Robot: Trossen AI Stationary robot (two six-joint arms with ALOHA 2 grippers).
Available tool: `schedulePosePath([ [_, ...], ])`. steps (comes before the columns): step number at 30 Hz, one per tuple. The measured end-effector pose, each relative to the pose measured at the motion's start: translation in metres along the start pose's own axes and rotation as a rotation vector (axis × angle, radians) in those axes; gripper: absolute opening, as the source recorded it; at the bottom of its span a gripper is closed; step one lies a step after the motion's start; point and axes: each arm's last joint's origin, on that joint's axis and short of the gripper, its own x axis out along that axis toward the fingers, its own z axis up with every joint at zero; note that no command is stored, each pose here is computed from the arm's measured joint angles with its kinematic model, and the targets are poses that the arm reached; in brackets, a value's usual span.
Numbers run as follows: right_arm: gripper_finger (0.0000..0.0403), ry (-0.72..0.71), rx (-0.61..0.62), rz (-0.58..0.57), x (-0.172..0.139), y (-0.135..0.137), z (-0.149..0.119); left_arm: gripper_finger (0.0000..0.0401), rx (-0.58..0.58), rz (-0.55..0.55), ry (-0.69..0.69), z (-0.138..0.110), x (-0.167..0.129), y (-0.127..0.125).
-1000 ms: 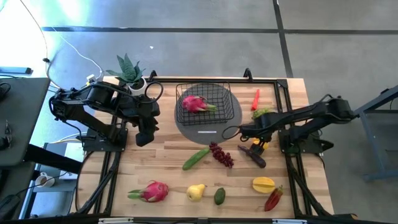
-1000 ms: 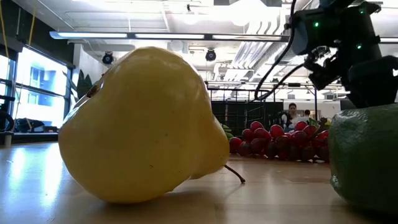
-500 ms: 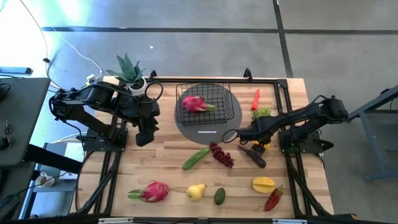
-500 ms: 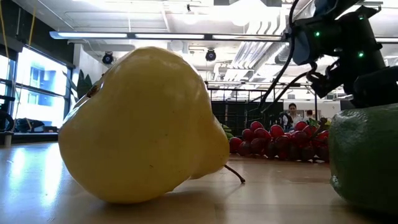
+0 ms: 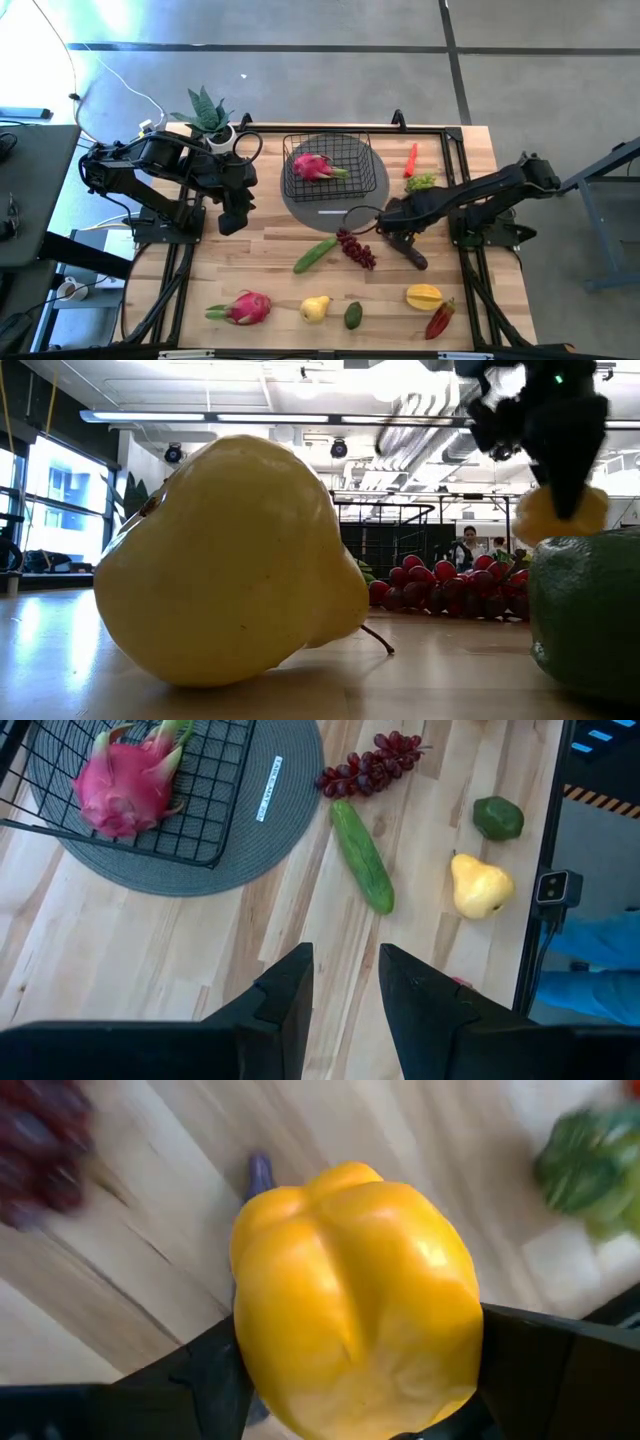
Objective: Build produce basket
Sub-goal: Put the yellow bell pepper into the wire basket
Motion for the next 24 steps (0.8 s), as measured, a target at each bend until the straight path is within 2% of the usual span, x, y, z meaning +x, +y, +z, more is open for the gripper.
schedulePosePath([
  [12, 0.0276, -0.343, 0.032, 0.127, -0.058, 0.014, 0.029, 0.0106, 0.0, 0.005, -0.003, 0.0, 0.0, 0.0],
  [19, 0.0276, -0.534, 0.067, 0.14, -0.07, 0.012, 0.051, 0.0106, 0.0, 0.005, -0.003, 0.0, 0.0, 0.0],
  [24, 0.0276, -0.66, 0.038, 0.142, -0.075, 0.002, 0.073, 0.0106, 0.0, 0.005, -0.002, 0.0, 0.0, 0.0],
])
